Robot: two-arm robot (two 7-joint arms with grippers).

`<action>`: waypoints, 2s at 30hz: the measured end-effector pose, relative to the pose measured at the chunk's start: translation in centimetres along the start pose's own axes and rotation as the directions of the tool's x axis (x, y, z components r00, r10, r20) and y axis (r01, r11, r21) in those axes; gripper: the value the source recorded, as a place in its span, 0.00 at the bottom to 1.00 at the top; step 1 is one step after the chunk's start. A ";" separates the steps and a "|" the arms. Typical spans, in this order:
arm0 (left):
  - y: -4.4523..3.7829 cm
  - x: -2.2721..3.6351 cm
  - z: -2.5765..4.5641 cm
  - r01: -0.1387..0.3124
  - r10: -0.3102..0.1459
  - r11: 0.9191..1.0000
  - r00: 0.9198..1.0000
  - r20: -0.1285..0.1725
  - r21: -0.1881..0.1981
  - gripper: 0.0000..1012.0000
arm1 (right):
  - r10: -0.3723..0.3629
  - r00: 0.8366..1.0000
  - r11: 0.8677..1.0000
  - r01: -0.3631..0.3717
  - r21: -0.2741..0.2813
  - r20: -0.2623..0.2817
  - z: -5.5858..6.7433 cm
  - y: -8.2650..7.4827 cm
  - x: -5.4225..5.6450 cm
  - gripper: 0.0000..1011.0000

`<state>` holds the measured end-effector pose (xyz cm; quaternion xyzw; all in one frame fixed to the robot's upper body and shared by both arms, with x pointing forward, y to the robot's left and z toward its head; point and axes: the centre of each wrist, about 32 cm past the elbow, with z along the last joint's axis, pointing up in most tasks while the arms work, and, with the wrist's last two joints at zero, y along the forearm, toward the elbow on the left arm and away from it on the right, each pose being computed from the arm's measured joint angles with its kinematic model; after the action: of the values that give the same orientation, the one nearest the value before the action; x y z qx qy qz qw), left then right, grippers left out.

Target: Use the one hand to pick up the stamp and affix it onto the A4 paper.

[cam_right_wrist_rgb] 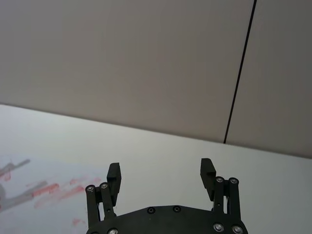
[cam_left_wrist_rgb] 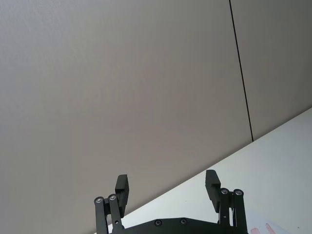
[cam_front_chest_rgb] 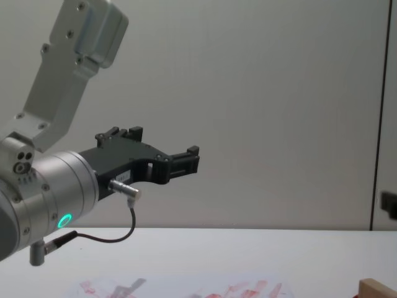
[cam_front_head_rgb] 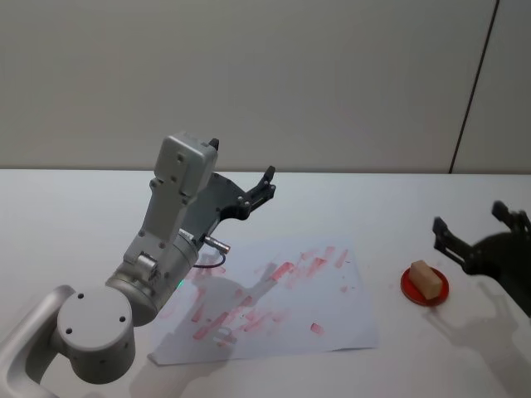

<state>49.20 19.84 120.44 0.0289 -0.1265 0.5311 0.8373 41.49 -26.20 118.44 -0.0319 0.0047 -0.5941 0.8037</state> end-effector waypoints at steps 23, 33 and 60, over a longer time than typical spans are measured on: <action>0.00 0.00 0.00 0.000 0.000 1.000 1.000 0.000 0.000 0.99 | 0.014 0.998 0.968 0.003 -0.250 0.065 -1.4 -0.8 0.8 0.99; 0.00 0.00 0.00 0.000 0.000 1.000 1.000 0.000 0.000 0.99 | 0.054 0.995 0.958 -0.028 -0.285 0.083 -1.8 1.3 0.5 0.99; 0.00 0.00 0.00 0.000 0.000 1.000 1.000 0.000 0.000 0.99 | 0.110 0.991 0.930 -0.076 -0.359 0.074 -2.6 4.3 -0.2 0.97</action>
<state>49.20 19.84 120.44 0.0289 -0.1265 0.5311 0.8374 45.42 -24.88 115.57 -0.2038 0.0760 -0.5427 0.8113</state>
